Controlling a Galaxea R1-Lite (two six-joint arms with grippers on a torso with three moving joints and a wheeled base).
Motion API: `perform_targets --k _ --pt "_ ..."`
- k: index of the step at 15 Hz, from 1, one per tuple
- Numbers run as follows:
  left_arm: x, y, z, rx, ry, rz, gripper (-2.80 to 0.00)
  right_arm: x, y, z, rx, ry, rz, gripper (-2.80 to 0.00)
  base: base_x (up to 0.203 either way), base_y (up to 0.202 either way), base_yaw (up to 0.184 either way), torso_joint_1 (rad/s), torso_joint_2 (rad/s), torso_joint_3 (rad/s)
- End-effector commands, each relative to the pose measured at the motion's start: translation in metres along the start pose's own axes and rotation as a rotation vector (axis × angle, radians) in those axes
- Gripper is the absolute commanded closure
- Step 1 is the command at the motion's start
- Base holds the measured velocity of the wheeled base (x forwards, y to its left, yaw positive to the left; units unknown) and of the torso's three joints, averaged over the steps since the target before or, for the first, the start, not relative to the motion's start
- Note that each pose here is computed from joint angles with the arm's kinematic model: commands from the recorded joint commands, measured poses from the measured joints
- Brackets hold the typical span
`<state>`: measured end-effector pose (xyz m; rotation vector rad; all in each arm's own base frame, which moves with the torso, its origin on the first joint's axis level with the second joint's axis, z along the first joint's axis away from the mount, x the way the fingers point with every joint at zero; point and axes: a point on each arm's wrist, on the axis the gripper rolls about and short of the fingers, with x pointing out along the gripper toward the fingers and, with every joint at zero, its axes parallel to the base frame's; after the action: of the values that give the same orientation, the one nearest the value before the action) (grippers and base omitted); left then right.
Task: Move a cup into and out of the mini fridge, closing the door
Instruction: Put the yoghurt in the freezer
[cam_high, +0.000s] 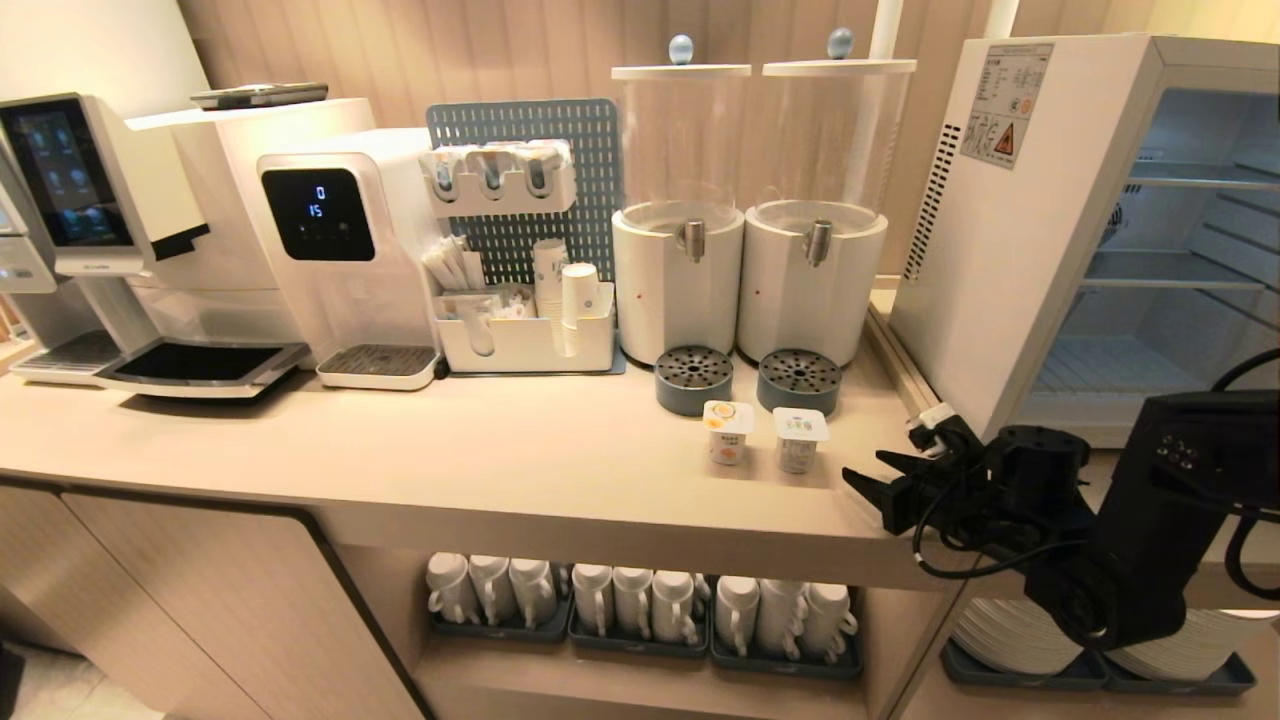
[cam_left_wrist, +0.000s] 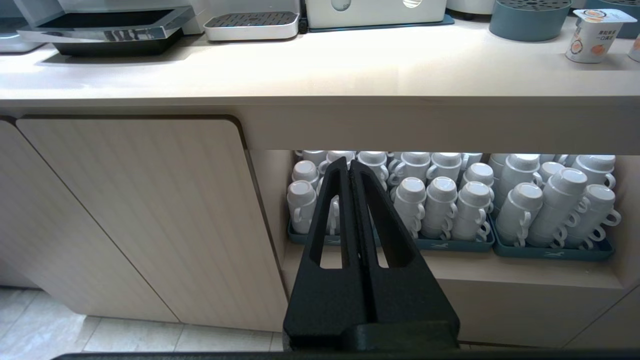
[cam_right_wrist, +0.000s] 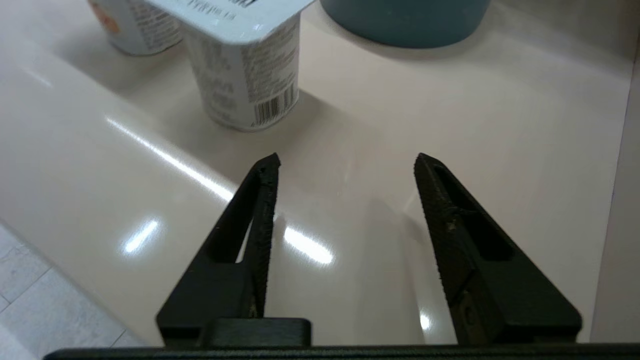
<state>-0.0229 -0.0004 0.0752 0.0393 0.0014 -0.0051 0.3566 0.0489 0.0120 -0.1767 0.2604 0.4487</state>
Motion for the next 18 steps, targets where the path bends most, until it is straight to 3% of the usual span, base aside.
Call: perform_targets --k 1,7,18 --pt "0.0 0.0 0.0 0.0 0.003 0.0 0.0 0.008 -0.002 0.018 -0.011 -0.025 0.012 -2.8 0.0 0.0 0.0 0.0 0.0 0.0" --pt "0.0 0.0 -0.001 -0.004 0.006 0.0 0.0 0.019 0.01 0.029 -0.011 -0.005 0.088 -2.8 0.0 0.0 0.0 0.0 0.0 0.0" --pt "0.0 0.0 -0.001 -0.015 0.006 0.003 0.0 0.049 0.012 0.034 -0.017 0.005 0.113 -2.8 0.0 0.0 0.0 0.0 0.0 0.0"
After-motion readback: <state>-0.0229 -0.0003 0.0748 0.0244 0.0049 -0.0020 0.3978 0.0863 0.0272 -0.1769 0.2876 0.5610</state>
